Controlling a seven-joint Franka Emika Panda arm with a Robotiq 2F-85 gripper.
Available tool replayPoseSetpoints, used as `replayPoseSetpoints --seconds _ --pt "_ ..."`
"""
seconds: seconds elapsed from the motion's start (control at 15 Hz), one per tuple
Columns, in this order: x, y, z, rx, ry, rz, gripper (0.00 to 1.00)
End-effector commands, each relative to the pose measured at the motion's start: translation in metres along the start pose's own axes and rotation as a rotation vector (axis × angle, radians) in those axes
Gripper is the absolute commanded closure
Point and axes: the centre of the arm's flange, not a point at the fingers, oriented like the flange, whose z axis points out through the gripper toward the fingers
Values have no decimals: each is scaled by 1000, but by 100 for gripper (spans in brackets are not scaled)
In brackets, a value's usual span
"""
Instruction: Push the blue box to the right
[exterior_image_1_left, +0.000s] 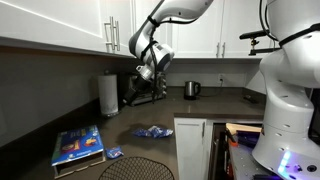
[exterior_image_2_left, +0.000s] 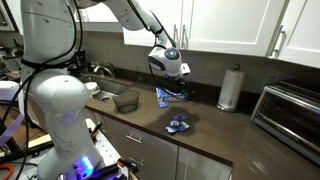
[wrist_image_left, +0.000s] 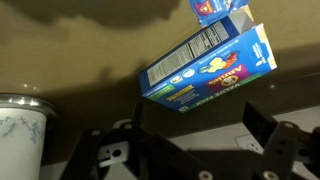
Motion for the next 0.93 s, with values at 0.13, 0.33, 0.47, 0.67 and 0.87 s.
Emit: replayPoseSetpoints --seconds 0.13,0.33,0.47,0.67,0.87 --pt "-20 15 28 -17 -33 19 0" --pt "-37 18 41 -8 -17 35 0" --pt "-42 20 48 -6 11 41 0" --pt "-45 18 59 9 62 37 0" --pt "-41 16 73 22 99 18 0"
